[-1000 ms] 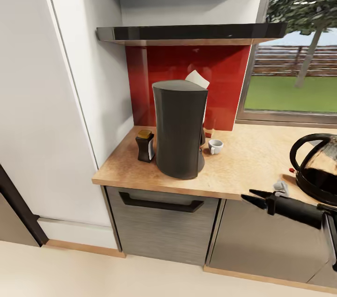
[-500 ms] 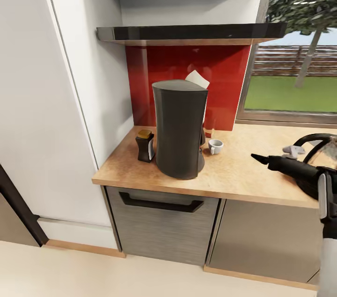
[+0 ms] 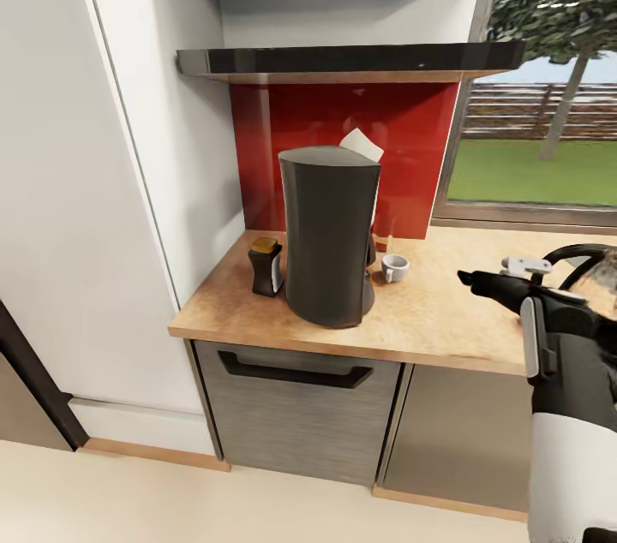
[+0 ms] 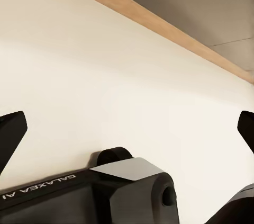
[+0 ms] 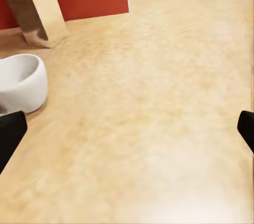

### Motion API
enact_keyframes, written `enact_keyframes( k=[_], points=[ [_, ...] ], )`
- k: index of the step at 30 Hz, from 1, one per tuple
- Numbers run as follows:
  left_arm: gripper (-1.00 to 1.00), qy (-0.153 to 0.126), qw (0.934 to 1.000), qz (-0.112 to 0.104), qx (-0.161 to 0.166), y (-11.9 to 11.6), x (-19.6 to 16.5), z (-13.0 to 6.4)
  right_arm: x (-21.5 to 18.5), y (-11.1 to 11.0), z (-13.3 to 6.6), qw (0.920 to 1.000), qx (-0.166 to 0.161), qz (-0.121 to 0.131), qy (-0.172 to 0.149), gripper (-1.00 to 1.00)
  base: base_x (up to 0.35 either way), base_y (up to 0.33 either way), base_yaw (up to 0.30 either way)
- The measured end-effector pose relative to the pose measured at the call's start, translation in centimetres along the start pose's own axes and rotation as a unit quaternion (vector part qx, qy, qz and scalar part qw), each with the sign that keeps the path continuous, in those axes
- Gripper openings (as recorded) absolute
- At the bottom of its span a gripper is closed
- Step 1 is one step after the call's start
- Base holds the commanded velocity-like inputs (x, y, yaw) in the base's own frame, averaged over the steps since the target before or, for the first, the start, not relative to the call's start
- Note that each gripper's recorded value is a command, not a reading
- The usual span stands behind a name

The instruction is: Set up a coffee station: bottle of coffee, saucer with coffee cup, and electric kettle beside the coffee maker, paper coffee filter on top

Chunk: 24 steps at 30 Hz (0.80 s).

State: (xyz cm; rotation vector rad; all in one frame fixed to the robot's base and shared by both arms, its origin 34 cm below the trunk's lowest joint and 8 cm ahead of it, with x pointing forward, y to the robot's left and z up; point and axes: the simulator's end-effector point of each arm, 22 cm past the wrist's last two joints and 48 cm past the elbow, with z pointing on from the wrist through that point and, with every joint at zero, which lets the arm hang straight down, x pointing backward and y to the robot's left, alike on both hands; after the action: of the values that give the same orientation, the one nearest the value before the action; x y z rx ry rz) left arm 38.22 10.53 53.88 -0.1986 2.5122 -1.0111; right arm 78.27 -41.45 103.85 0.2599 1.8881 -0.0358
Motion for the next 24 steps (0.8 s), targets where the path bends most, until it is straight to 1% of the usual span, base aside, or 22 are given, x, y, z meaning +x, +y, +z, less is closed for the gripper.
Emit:
enact_keyframes(
  k=[1,3,4,5,7,8,12,13,16,20,24],
  points=[
    [1.0,0.0,1.0,0.0,0.0,0.0,0.0,0.0,0.0,0.0,0.0,1.0,0.006,0.001,0.0,1.0,0.0,0.0,0.0],
    [1.0,0.0,1.0,0.0,0.0,0.0,0.0,0.0,-0.2,-0.4,0.1,0.9995,0.03,0.003,-0.002,1.0,0.0,0.0,0.0],
    [1.0,0.0,1.0,0.0,0.0,0.0,0.0,0.0,-0.3,-0.8,0.0,0.9989,0.047,0.003,-0.003,1.0,0.0,0.0,0.0],
    [1.0,0.0,1.0,0.0,0.0,0.0,0.0,0.0,-0.4,-0.8,0.0,0.9982,0.06,-0.002,-0.004,1.0,0.0,0.0,0.0],
    [1.0,0.0,1.0,0.0,0.0,0.0,0.0,0.0,-0.7,0.0,0.0,0.9961,0.085,-0.025,-0.006,1.0,0.0,0.0,0.0],
    [1.0,0.0,1.0,0.0,0.0,0.0,0.0,0.0,-0.8,0.0,-0.1,0.9951,0.094,-0.03,-0.008,1.0,0.0,0.0,0.0],
    [1.0,0.0,1.0,0.0,0.0,0.0,0.0,0.0,-1.7,0.1,-0.6,0.9935,0.106,-0.035,-0.019,1.0,0.0,0.0,0.0],
    [1.0,0.0,1.0,0.0,-0.001,0.1,0.0,0.0,-2.3,0.5,-1.0,0.9932,0.108,-0.034,-0.028,1.0,0.0,0.0,0.0],
    [1.0,0.0,1.0,0.0,-0.001,0.1,0.0,0.0,-2.5,0.8,-1.2,0.9928,0.112,-0.031,-0.032,1.0,0.0,0.0,0.0],
    [1.0,0.0,1.0,0.0,-0.001,0.1,0.0,0.0,-2.6,-0.1,-2.1,0.9856,0.164,-0.021,-0.036,1.0,0.0,0.0,0.0],
    [1.0,0.0,1.0,0.0,-0.001,0.1,0.0,0.0,-2.7,-0.4,-2.6,0.982,0.184,-0.016,-0.038,1.0,0.0,0.0,0.0]
  ],
)
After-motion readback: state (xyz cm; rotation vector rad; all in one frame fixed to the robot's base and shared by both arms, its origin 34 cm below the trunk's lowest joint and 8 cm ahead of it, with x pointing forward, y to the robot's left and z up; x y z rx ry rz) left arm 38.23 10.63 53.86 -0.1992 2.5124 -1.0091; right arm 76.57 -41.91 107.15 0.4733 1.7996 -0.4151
